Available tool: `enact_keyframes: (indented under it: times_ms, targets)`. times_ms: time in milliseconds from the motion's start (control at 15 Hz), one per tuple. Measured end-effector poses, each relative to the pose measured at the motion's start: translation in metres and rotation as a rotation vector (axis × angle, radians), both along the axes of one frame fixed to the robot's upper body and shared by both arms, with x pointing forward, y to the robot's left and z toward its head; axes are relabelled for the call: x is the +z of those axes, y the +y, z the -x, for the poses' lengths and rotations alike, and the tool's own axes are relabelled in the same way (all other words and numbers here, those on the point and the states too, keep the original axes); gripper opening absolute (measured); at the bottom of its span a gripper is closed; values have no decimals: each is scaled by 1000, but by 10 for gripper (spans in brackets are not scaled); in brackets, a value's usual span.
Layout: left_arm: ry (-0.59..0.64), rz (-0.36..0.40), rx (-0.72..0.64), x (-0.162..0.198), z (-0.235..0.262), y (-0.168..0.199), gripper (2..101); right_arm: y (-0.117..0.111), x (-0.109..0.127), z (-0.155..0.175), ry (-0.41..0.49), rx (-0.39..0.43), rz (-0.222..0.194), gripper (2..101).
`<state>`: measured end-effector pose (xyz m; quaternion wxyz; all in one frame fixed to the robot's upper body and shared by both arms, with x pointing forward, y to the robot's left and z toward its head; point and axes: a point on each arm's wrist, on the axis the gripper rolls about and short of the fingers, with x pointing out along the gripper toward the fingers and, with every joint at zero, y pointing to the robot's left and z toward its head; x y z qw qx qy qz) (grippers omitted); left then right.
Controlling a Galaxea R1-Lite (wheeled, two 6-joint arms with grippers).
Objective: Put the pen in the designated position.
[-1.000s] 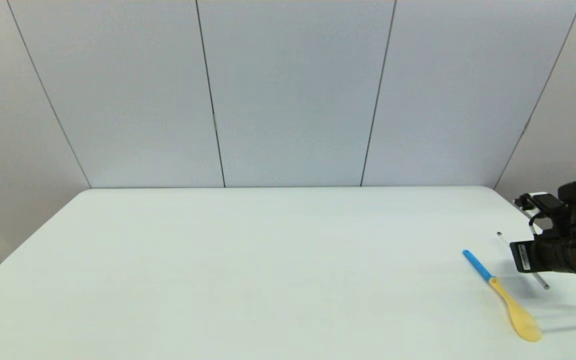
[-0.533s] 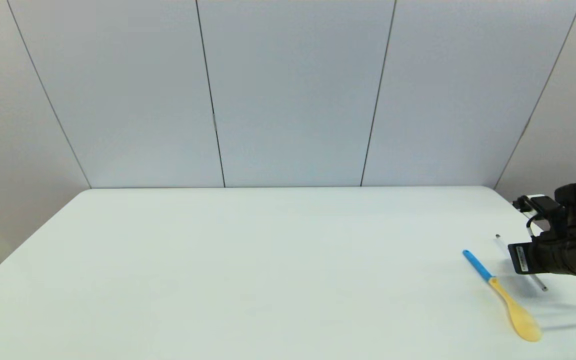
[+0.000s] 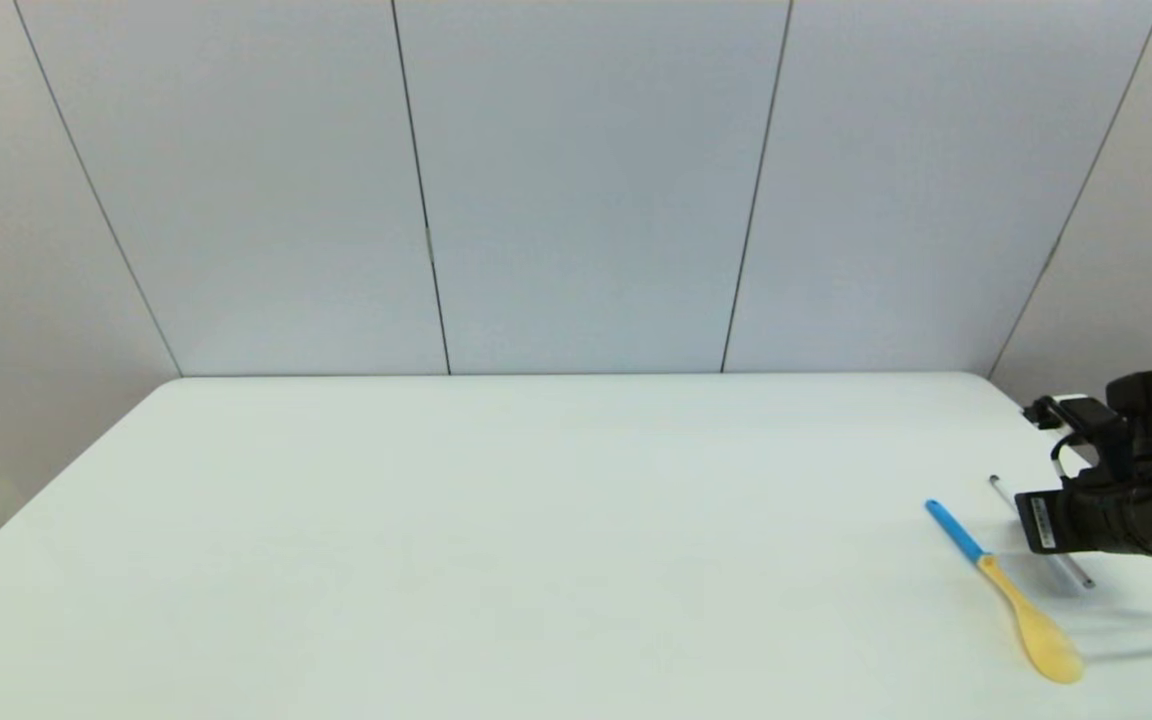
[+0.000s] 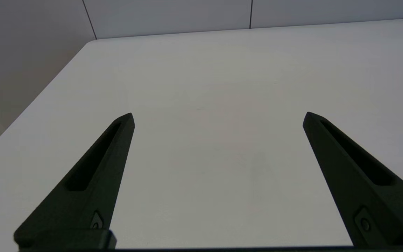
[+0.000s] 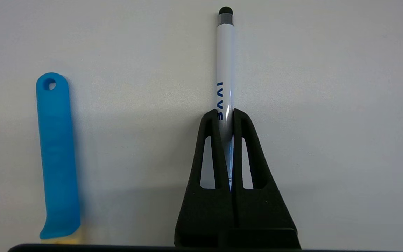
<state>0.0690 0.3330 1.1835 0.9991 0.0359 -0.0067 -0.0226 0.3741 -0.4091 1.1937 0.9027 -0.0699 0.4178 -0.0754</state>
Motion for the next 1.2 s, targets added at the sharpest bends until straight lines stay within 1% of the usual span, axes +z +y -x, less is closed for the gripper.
enact_keyframes:
  times_ms: [333,400,467,667,733,867,1067,1200]
  targets:
    - [0,0,0,0,0,0,979,2,-1,0,6,6,-1,36]
    - [0,0,-1,0,0,0,979,2,-1,1,5,6,-2,87]
    - [0,0,0,0,0,0,979,2,-2,1,6,6,-2,199]
    - [0,0,0,0,0,0,979,2,-2,2,9,6,-1,436]
    - [0,0,0,0,0,0,979,2,-2,2,8,7,-1,497]
    - [0,0,0,0,0,0,979,3,-1,1,4,8,-1,597]
    - [0,0,0,0,0,0,979,2,1,0,-1,7,0,711]
    - [0,0,0,0,0,0,979,2,9,-4,-31,6,5,773]
